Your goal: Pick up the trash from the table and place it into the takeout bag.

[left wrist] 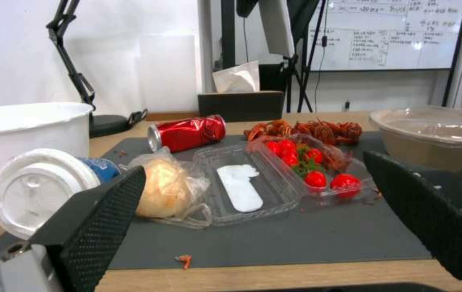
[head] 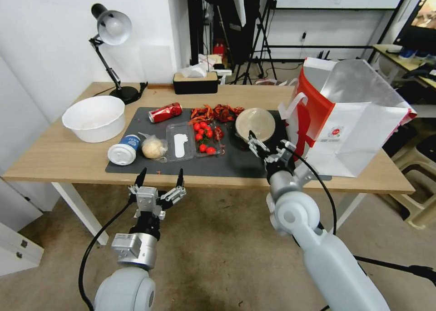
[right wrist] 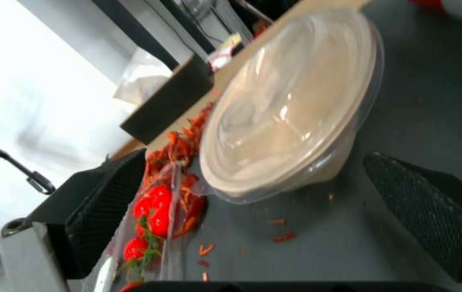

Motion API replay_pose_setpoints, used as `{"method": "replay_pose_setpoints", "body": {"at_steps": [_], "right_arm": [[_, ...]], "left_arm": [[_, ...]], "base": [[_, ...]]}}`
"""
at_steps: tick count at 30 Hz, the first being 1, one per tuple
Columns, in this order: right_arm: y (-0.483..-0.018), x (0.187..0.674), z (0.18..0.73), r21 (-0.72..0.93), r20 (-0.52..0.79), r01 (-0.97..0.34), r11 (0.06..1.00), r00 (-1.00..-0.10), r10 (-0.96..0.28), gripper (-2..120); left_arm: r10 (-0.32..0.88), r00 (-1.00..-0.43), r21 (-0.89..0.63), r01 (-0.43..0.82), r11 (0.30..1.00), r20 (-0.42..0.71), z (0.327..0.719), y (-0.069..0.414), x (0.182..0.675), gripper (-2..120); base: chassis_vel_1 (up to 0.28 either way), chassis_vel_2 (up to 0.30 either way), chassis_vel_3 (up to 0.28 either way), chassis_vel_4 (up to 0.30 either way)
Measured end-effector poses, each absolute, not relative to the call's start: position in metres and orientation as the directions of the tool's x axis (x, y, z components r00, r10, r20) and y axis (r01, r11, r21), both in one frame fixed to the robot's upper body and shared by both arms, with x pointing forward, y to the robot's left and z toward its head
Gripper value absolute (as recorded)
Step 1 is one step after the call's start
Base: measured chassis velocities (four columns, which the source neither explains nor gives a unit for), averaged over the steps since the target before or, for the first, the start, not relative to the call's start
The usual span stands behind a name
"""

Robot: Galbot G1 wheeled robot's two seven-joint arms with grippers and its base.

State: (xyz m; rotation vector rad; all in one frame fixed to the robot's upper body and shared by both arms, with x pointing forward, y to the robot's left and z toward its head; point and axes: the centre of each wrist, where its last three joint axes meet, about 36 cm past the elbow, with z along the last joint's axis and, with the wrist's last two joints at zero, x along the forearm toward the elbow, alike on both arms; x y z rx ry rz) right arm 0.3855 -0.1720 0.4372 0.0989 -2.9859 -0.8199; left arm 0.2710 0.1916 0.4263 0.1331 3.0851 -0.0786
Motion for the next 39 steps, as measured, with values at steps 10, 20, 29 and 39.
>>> {"method": "replay_pose_setpoints", "body": {"at_steps": [10,20,29,39], "right_arm": [[-0.158,0.435,0.46,0.639,0.166,0.015,0.769,-0.979,-0.119,82],[-0.152,0.452,0.453,0.646,0.249,0.078,0.759,-0.962,-0.113,45],[-0.151,0.453,0.451,0.65,0.26,0.091,0.755,-0.96,-0.108,14],[-0.151,0.449,0.45,0.654,0.263,0.094,0.751,-0.959,-0.108,0]], "left_arm": [[0.076,-0.995,-0.051,0.079,0.996,-0.059,0.425,0.191,0.271,100],[0.072,-0.996,-0.05,0.075,0.996,-0.06,0.423,0.192,0.271,100],[0.073,-0.996,-0.049,0.076,0.996,-0.06,0.422,0.192,0.269,100],[0.072,-0.995,-0.049,0.075,0.996,-0.063,0.422,0.192,0.268,100]], "base": [[0.0,0.0,0.0,0.0],[0.0,0.0,0.0,0.0],[0.0,0.0,0.0,0.0],[0.0,0.0,0.0,0.0]]}}
